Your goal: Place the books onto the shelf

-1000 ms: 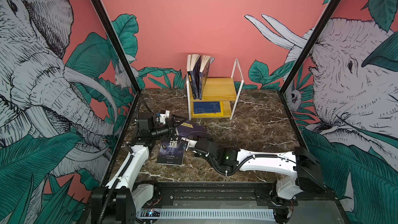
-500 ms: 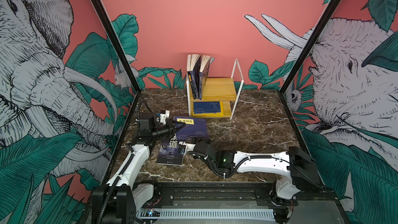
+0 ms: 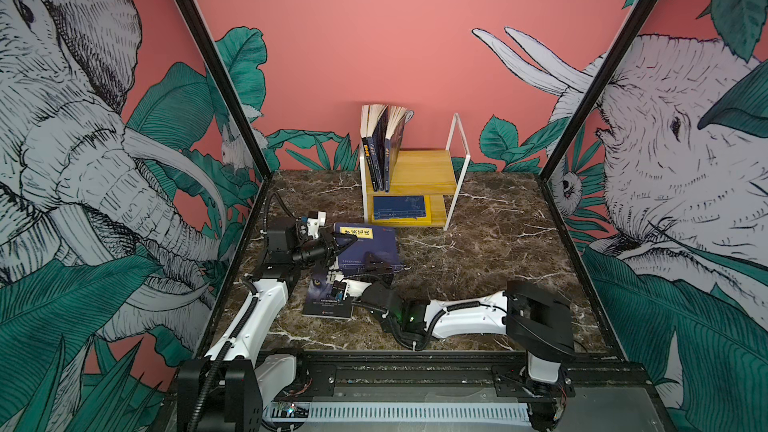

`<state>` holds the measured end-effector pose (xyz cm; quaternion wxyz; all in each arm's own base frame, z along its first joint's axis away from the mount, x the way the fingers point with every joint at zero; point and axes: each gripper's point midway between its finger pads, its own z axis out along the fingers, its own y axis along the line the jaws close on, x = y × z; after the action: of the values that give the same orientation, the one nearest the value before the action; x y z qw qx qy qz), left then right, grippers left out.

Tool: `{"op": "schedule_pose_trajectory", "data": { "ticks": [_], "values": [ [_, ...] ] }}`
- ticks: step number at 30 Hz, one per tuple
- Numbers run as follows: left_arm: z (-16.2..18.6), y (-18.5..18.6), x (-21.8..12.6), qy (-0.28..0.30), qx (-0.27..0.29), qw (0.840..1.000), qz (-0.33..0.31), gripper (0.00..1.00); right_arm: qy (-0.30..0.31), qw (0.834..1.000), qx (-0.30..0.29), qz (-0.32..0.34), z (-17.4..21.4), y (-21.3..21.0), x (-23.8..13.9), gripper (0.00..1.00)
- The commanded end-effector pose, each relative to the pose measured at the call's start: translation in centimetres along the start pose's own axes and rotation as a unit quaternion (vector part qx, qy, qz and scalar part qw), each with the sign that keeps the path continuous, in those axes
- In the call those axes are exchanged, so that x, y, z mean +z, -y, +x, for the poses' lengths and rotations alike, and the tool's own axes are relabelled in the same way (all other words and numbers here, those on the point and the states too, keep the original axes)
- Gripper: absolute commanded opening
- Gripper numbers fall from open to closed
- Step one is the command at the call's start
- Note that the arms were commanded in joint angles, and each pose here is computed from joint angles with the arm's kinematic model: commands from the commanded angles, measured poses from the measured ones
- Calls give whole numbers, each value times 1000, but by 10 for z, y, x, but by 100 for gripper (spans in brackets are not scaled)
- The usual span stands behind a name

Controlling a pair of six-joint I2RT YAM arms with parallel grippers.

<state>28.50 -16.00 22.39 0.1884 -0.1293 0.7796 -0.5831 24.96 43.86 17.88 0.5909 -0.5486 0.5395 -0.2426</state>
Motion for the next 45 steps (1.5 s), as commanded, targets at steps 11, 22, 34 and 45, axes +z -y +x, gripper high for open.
{"op": "schedule_pose_trajectory", "data": {
  "ticks": [11, 22, 34, 45],
  "values": [
    [16, 3, -7, -15, 51, 999, 1, 25, -27, 992, 1, 121, 8, 43, 16, 0],
    [-34, -44, -63, 168, 94, 974, -115, 99, -87, 985, -48, 137, 67, 57, 24, 0],
    [-59, -52, -102, 220, 245, 913, -240, 99, -154, 968, -127, 151, 136, 65, 64, 0],
    [-57, -41, -108, 221, 268, 904, -249, 99, -161, 966, -137, 149, 152, 76, 117, 0]
  ]
}}
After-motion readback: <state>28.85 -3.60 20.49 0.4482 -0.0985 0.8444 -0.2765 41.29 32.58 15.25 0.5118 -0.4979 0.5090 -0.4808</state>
